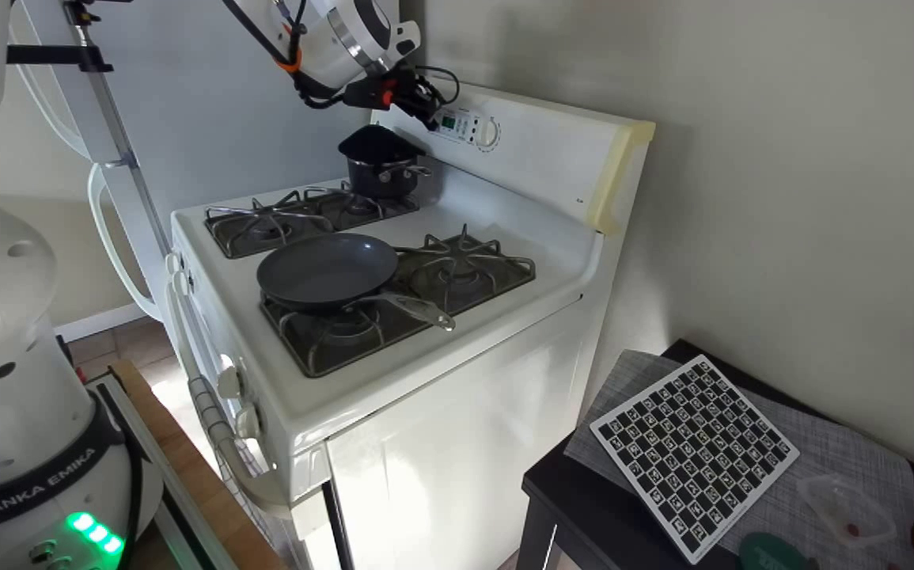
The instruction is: Press a button on the stove.
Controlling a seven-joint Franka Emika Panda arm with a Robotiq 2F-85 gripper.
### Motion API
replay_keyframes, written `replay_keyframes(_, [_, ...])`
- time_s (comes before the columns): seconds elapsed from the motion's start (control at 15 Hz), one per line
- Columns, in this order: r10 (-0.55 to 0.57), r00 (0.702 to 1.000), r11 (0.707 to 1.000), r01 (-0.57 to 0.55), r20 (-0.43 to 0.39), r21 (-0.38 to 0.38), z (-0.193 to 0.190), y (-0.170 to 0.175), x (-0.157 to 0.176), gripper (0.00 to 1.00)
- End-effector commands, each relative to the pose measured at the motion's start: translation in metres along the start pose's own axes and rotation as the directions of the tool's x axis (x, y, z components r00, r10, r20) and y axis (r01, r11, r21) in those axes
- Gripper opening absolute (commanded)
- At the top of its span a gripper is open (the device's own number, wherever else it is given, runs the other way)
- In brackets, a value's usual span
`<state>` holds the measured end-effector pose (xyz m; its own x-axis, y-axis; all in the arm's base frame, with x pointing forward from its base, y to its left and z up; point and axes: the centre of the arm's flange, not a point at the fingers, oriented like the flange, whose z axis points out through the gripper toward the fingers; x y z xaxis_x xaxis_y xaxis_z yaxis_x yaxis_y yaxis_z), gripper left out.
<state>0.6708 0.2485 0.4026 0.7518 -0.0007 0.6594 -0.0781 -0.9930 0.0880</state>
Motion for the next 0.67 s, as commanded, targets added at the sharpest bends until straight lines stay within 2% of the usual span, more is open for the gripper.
replay_keyframes(0.0, [-0.017, 0.999, 1.0, 0.018, -0.03, 0.01, 0.0066, -0.0035, 0.0018, 0.0])
replay_keyframes(0.6, [-0.019, 0.999, 1.0, 0.019, -0.034, 0.012, 0.0083, -0.0055, 0.0037, 0.0])
